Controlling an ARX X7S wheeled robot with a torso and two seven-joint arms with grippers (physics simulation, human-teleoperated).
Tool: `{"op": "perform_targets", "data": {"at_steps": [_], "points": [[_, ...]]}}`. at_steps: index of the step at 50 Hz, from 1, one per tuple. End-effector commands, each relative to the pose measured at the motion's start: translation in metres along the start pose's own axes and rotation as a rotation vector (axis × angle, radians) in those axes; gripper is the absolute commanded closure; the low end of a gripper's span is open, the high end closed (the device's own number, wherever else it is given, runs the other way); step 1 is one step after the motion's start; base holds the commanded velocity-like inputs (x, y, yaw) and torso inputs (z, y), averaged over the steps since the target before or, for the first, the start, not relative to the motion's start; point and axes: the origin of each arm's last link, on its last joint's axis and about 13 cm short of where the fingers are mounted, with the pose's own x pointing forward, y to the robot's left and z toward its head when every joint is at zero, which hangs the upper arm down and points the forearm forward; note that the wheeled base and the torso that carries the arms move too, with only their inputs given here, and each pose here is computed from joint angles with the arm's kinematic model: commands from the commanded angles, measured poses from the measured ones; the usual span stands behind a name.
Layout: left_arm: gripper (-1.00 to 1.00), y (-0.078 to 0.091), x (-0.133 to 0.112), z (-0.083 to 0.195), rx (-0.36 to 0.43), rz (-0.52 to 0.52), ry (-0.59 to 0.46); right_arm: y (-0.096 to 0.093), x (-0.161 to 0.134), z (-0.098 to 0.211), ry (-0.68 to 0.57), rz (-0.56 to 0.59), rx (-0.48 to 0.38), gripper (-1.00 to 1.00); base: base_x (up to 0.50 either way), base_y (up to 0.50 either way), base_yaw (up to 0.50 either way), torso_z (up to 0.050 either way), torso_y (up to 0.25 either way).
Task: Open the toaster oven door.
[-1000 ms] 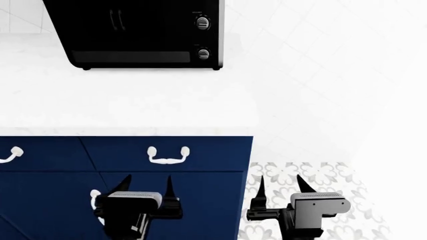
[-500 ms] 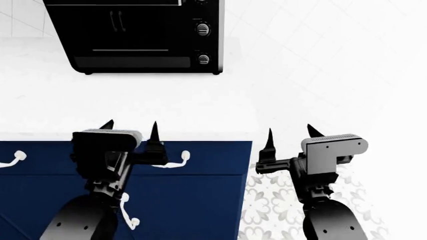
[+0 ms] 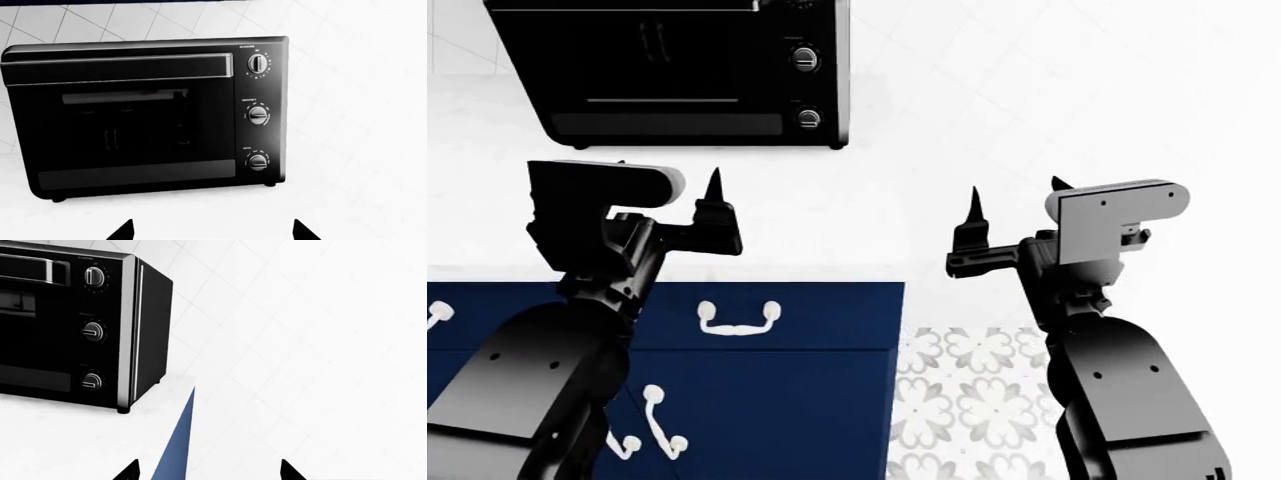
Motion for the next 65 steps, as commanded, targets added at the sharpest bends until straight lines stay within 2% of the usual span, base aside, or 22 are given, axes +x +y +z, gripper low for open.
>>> {"op": "perform_targets", "data": {"at_steps": [1, 29, 35, 40, 48, 52, 55, 60, 65], "points": [[-1.0, 0.0, 0.001, 0.007, 0.004, -0.004, -0.007, -0.002, 0.002, 0.005, -0.002, -0.003, 0.006, -1.0, 0.0, 0.0, 0.0, 0.0, 0.0], [-1.0, 0.001, -0.001, 0.006, 0.017, 0.002, -0.008, 0.0, 0.002, 0.0, 0.005, 0.006, 0.013, -1.0, 0.31, 0.0, 0.0, 0.0, 0.0], [-1.0, 0.002, -0.003, 0.006, 0.046, -0.002, -0.01, 0.001, 0.001, -0.001, 0.004, 0.009, 0.019, -1.0, 0.06, 0.0, 0.0, 0.0, 0.0], [-1.0, 0.008, -0.004, 0.01, 0.211, -0.033, -0.013, 0.001, 0.0, -0.003, 0.005, 0.011, 0.025, -1.0, 0.0, 0.0, 0.0, 0.0, 0.0], [-1.0, 0.034, -0.002, 0.05, 0.719, -0.089, -0.013, 0.002, -0.001, -0.005, 0.004, 0.014, 0.033, -1.0, 0.0, 0.0, 0.0, 0.0, 0.0], [-1.0, 0.046, -0.003, 0.072, 0.919, -0.113, 0.004, 0.002, -0.002, -0.005, 0.003, 0.015, 0.035, -1.0, 0.0, 0.0, 0.0, 0.0, 0.0], [-1.0, 0.054, -0.004, 0.089, 1.043, -0.124, 0.008, 0.002, -0.002, -0.004, 0.003, 0.019, 0.036, -1.0, 0.0, 0.0, 0.0, 0.0, 0.0], [-1.0, 0.065, -0.005, 0.108, 1.201, -0.148, 0.031, 0.003, -0.002, -0.005, 0.003, 0.022, 0.037, -1.0, 0.0, 0.0, 0.0, 0.0, 0.0], [-1.0, 0.074, -0.002, 0.118, 1.314, -0.15, 0.056, 0.004, -0.001, -0.006, 0.005, 0.024, 0.039, -1.0, 0.0, 0.0, 0.0, 0.0, 0.0]]}}
